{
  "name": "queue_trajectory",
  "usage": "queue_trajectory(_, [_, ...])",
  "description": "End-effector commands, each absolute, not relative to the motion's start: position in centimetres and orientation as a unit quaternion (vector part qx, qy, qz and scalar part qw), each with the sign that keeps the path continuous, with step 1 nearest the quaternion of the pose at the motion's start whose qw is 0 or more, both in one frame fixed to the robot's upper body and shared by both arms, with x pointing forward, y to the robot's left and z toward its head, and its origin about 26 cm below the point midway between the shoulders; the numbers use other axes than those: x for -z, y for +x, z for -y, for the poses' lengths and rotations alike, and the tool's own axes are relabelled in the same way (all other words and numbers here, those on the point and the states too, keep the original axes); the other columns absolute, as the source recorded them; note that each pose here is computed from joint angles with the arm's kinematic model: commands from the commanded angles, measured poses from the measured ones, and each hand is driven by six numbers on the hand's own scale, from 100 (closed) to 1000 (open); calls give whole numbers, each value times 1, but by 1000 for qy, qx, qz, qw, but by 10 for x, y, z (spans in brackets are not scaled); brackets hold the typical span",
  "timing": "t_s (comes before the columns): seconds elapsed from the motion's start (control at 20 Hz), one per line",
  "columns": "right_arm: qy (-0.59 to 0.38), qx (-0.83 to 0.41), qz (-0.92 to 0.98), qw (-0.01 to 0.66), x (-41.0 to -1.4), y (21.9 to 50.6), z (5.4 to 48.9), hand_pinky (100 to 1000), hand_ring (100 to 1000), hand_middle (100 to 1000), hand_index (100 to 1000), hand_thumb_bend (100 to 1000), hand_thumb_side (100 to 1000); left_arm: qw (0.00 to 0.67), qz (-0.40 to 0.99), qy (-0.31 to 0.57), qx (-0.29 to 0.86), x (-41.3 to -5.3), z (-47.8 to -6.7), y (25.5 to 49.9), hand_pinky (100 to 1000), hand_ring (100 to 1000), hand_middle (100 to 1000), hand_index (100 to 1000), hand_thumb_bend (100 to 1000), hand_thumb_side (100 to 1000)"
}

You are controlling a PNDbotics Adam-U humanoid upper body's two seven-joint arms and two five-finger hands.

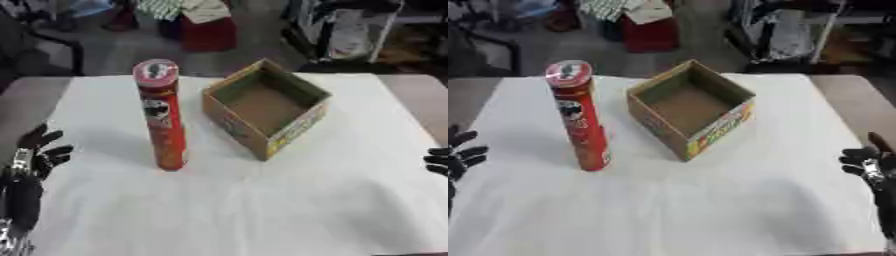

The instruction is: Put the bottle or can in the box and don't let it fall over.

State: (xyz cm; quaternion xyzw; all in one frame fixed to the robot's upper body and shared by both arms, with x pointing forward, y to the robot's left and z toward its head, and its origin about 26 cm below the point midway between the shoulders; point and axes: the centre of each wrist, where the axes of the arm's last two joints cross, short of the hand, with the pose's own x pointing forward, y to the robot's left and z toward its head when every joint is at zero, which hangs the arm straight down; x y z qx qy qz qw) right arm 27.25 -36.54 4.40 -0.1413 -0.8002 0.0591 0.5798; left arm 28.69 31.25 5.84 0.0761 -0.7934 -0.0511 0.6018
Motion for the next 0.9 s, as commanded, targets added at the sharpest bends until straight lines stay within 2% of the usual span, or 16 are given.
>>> queue_trajectory(0.05, [-146,-65,810,565,-55,274,368,753,734,680,1000,100,804,590,801,78,55,-67,-313,288,810,750,828,984,230,1000])
queue_trajectory(0.7, [-146,-64,810,565,-55,274,368,753,734,680,1000,100,806,579,808,83,61,-74,-316,290,810,752,831,984,226,1000])
queue_trajectory(0.75, [-147,-64,809,565,-55,274,368,753,734,680,1000,100,822,571,813,89,67,-80,-318,291,812,756,834,984,275,1000])
queue_trajectory(0.8, [-147,-65,809,565,-55,274,369,753,734,680,1000,100,805,560,819,96,76,-87,-321,292,813,759,835,985,218,1000])
queue_trajectory(0.9, [-150,-66,808,566,-55,273,370,753,734,680,1000,100,804,530,834,115,101,-107,-326,296,816,769,844,990,209,1000])
